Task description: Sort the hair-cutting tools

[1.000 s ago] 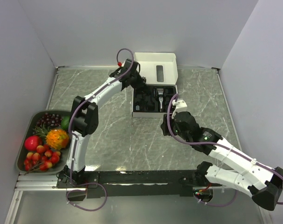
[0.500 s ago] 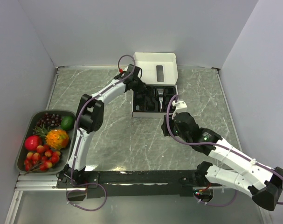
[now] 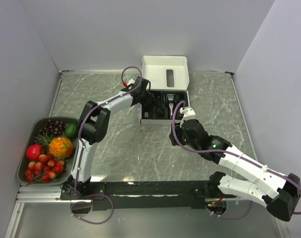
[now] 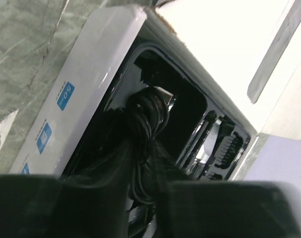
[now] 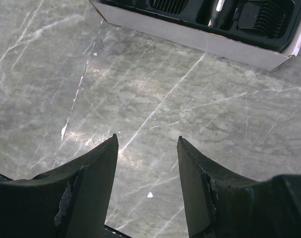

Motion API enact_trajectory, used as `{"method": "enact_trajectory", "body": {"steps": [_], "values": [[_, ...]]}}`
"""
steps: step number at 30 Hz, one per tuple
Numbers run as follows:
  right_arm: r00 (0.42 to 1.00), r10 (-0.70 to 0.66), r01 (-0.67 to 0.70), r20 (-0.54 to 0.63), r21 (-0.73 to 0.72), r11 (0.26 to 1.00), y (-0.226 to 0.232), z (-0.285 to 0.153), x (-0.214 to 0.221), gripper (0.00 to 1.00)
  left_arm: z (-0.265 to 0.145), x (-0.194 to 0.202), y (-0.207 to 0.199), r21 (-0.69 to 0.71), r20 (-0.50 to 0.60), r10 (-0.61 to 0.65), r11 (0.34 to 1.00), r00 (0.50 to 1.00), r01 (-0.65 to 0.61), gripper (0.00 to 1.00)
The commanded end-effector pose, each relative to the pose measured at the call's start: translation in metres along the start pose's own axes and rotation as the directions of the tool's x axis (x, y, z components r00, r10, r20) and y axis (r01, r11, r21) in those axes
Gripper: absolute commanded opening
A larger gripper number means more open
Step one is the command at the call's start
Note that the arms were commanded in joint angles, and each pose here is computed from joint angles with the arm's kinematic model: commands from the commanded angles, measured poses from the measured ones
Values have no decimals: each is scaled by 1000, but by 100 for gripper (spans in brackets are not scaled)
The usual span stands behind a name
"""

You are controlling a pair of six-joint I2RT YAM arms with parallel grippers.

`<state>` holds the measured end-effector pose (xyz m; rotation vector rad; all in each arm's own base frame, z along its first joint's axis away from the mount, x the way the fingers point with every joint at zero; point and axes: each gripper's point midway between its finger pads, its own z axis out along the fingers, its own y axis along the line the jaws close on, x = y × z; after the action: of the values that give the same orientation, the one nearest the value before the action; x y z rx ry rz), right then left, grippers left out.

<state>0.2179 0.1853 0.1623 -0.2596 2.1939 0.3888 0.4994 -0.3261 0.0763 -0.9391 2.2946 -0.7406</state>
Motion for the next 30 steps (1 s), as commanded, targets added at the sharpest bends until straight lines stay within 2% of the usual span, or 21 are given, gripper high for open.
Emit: {"method": "enact_trajectory", "body": {"steps": [1,3,5,14,21,25,30], "values": [[1000,9,-8,19,-25,1000,6,1,-2,61,-13,-6,-27,69,26,-37,997,999,35,38],[1000,10,-10,17,-21,1000,5,1,-2,63,-16,-6,-32,86,22,-37,996,999,35,49],[1000,10,-9,19,-21,1000,5,1,-2,64,-19,-7,-39,111,24,-34,993,999,31,54],[999,5,-5,44,11,1000,3,-1,-16,66,-72,-29,-85,236,83,8,971,996,-28,57],[991,40,-56,127,129,990,-17,1,-64,71,-146,-45,-110,319,139,102,937,985,-142,59],[978,112,-142,176,167,976,-42,8,-98,72,-169,-56,-101,292,192,161,932,968,-213,65],[919,283,-347,276,220,912,-91,16,-138,73,-177,-83,-74,238,261,188,938,947,-252,73]]}}
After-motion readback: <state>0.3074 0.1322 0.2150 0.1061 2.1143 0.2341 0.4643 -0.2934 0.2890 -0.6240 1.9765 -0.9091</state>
